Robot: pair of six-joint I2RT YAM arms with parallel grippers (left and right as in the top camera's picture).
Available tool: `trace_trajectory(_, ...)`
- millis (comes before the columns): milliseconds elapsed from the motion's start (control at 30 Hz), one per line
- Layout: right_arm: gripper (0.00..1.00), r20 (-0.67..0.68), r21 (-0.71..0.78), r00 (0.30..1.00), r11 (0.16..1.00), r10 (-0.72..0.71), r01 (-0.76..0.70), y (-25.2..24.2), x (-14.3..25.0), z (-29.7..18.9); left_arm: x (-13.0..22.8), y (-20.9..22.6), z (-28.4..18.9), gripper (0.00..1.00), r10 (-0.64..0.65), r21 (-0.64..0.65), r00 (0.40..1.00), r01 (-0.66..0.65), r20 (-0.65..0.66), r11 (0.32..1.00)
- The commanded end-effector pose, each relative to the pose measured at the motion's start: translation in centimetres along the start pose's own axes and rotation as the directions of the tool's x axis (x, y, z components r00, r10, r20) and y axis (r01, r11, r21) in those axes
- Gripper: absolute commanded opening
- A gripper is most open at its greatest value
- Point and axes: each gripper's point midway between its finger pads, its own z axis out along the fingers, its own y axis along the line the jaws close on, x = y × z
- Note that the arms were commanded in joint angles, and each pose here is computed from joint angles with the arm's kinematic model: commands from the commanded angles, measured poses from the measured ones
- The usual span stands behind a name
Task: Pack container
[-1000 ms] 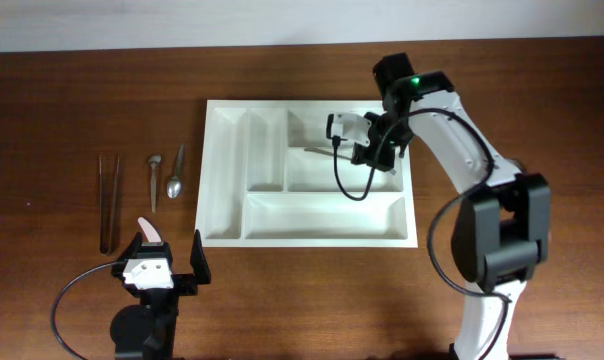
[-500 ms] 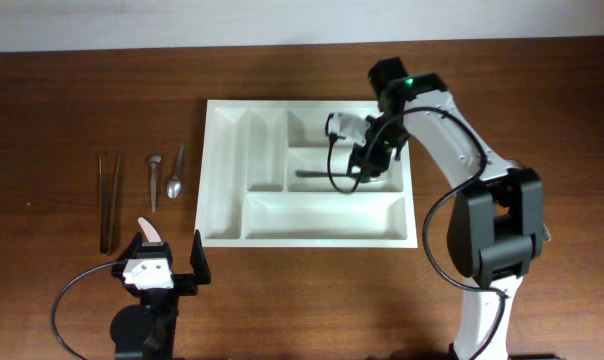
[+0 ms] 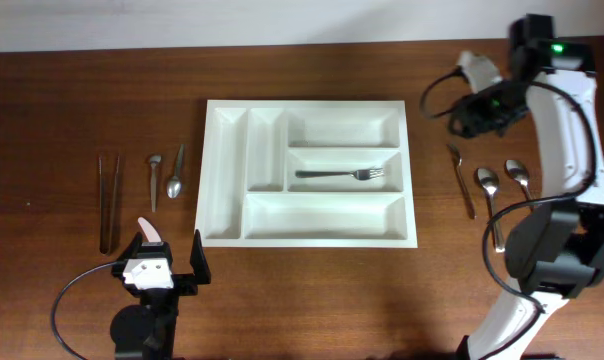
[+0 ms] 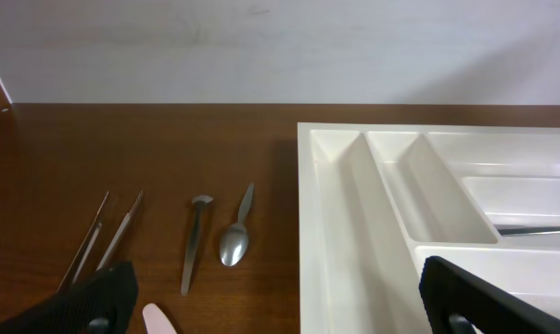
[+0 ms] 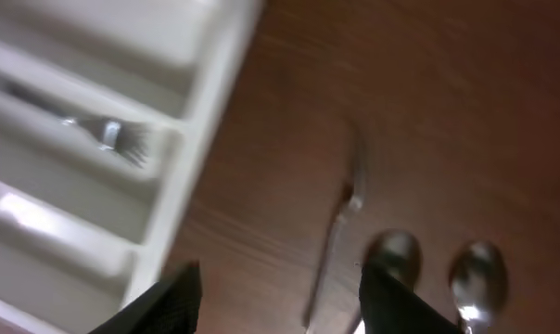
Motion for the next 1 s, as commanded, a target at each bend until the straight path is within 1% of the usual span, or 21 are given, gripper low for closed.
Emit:
trace_trajectory(0,0.56,-0.007,0.035,0.990,0.990,0.140,-0.140,-3.2,1.9,0.8,0.3,-0.3,0.1,0.99,0.002,0.014,1.000,-0.002,0.001,1.000)
trace_trajectory(100,0.56,-0.013,0.038,0.987,0.986,0.161,-0.160,-4.1,2.9,2.2,0.3,-0.3,0.1,0.99,0.003,0.014,1.000,-0.003,0.001,1.000)
trace_trajectory(200,0.57,-0.001,0.050,0.988,0.987,0.152,-0.152,-4.8,3.2,4.0,0.3,-0.3,0.1,0.99,0.002,0.014,1.000,-0.002,0.001,1.000)
trace_trajectory(333,0.57,0.022,0.064,0.996,0.994,0.083,-0.085,-5.2,3.4,6.6,0.3,-0.3,0.1,0.99,0.002,0.014,1.000,-0.002,0.001,1.000)
trace_trajectory(467,0.55,0.038,0.079,0.998,0.996,0.047,-0.050,-5.6,3.9,8.7,0.3,-0.3,0.1,0.99,0.002,0.014,1.000,-0.002,0.001,1.000)
trace_trajectory(633,0.50,0.061,0.109,0.997,0.993,0.036,-0.043,-6.3,4.1,10.6,0.3,-0.3,0.1,0.99,0.002,0.014,1.000,-0.002,0.001,1.000)
trace_trajectory(733,0.48,0.039,0.099,0.999,0.995,-0.002,-0.002,-6.1,4.6,11.6,0.3,-0.3,0.1,0.99,0.002,0.014,1.000,-0.002,0.001,1.000)
trace_trajectory(967,0.49,-0.005,0.067,1.000,0.997,-0.027,0.027,-5.0,5.0,13.8,0.3,-0.3,0.1,0.99,0.002,0.014,1.000,-0.002,0.001,1.000)
